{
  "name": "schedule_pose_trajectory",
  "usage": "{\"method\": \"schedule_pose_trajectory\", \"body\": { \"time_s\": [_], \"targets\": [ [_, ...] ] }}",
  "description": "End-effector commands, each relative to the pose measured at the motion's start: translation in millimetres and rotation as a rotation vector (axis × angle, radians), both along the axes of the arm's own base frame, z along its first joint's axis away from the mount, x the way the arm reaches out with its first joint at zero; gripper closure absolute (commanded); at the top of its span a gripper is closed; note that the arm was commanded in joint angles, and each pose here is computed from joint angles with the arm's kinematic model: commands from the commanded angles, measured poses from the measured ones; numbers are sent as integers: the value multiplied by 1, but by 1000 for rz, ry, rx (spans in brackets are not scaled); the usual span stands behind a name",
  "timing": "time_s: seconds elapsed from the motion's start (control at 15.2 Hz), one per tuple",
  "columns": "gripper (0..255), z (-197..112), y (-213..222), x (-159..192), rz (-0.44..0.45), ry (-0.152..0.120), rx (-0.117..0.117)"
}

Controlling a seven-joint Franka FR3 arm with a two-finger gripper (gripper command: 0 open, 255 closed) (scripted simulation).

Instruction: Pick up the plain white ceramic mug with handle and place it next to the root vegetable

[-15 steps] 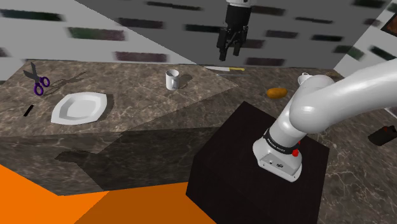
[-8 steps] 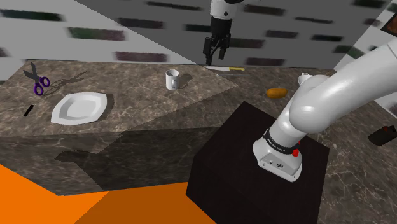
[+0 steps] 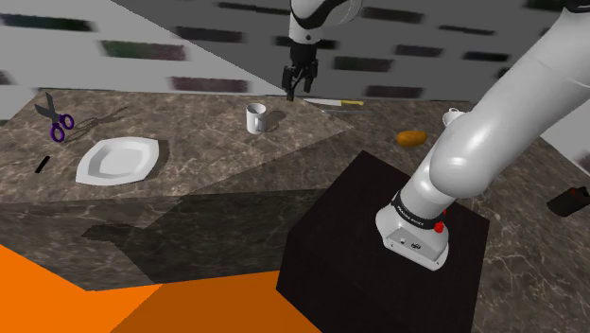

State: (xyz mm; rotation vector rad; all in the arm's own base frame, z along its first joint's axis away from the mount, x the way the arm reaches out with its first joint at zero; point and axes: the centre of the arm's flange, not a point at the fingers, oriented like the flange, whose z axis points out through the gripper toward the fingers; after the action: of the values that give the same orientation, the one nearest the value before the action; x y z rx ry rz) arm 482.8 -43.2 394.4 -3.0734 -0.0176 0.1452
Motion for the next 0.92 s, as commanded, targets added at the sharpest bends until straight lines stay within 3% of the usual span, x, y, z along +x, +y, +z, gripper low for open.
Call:
{"method": "schedule_pose_trajectory", "body": {
  "time_s": [0.0,0.86],
  "targets": [
    [0,-18,-6,20,13,-6,-4],
    [0,-114,-33,153,94,-38,-30]
  ]
}}
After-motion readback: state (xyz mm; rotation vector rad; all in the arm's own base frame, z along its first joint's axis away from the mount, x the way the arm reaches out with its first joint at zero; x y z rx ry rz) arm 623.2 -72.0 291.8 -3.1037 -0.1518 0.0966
